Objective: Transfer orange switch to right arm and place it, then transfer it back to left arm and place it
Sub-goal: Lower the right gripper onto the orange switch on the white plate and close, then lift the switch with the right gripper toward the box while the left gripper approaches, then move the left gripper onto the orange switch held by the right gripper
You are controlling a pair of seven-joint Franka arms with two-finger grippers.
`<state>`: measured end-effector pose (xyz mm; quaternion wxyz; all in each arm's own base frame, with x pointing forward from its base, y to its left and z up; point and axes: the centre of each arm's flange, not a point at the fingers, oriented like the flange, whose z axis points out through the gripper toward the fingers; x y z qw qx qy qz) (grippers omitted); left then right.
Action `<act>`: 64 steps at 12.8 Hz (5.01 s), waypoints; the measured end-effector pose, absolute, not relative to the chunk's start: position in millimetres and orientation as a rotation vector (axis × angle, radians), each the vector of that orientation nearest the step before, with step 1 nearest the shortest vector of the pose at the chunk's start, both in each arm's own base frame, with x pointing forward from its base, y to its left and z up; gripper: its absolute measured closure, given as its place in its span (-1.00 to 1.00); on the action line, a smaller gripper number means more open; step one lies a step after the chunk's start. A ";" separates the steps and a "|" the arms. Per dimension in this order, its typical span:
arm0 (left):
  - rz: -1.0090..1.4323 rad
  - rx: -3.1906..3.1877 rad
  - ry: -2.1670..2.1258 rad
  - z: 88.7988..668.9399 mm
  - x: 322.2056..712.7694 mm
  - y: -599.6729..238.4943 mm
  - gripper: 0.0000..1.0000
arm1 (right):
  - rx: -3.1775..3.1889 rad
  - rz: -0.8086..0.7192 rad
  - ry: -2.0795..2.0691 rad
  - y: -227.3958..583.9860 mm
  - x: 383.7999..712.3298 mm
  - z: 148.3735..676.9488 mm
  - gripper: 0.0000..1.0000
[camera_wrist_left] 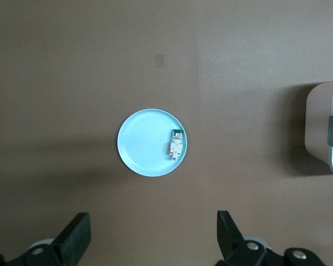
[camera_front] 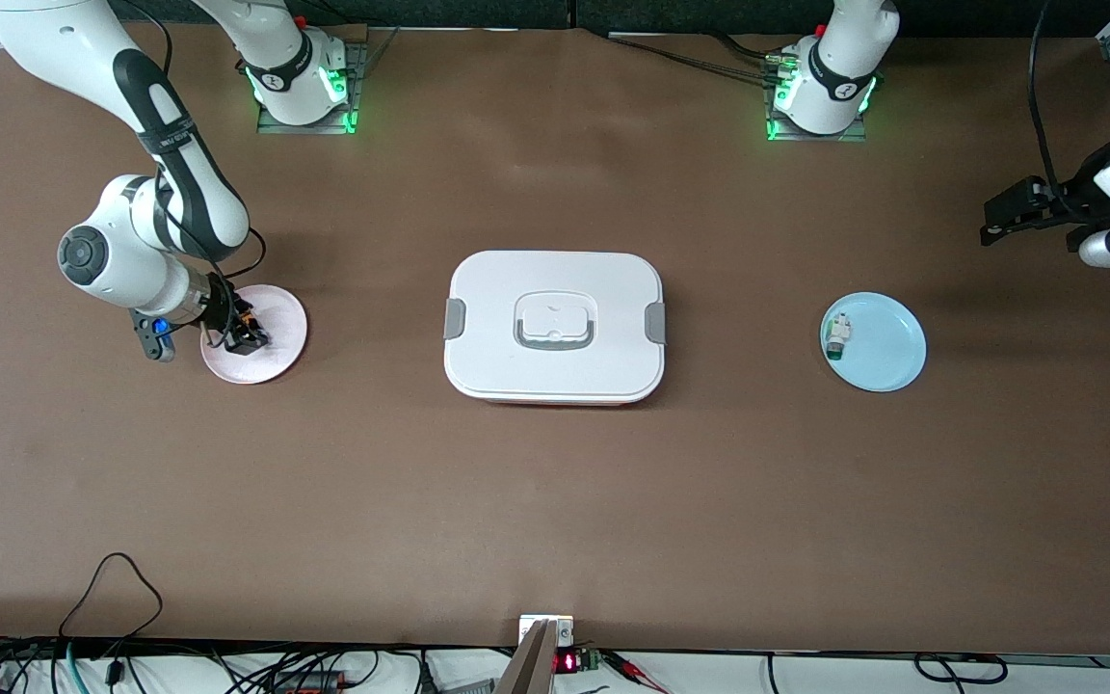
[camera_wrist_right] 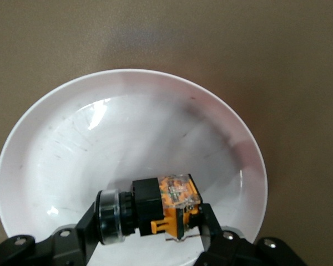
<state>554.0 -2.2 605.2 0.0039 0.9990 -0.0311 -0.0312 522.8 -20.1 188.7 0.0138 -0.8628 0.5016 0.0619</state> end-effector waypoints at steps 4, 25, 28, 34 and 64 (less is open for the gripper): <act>-0.098 3.131 -0.098 605.2 554.0 -2.2 -1.00 | -2.557 0.338 1.565 22.5 532.1 211.8 -0.48; -0.421 2.239 -0.124 539.4 575.4 -138.9 -1.00 | -1.041 0.906 0.965 286.3 598.0 485.5 -0.48; -0.298 1.996 -0.090 528.4 603.0 -154.3 -1.00 | -1.000 0.921 0.966 308.1 596.0 490.1 -0.48; -0.027 1.753 -0.186 498.4 631.6 -203.1 -1.00 | -0.997 0.914 1.001 336.4 597.8 474.0 -0.48; 0.207 1.849 0.133 515.7 634.2 -324.4 -1.00 | -1.056 0.749 1.089 385.9 622.2 433.2 -0.48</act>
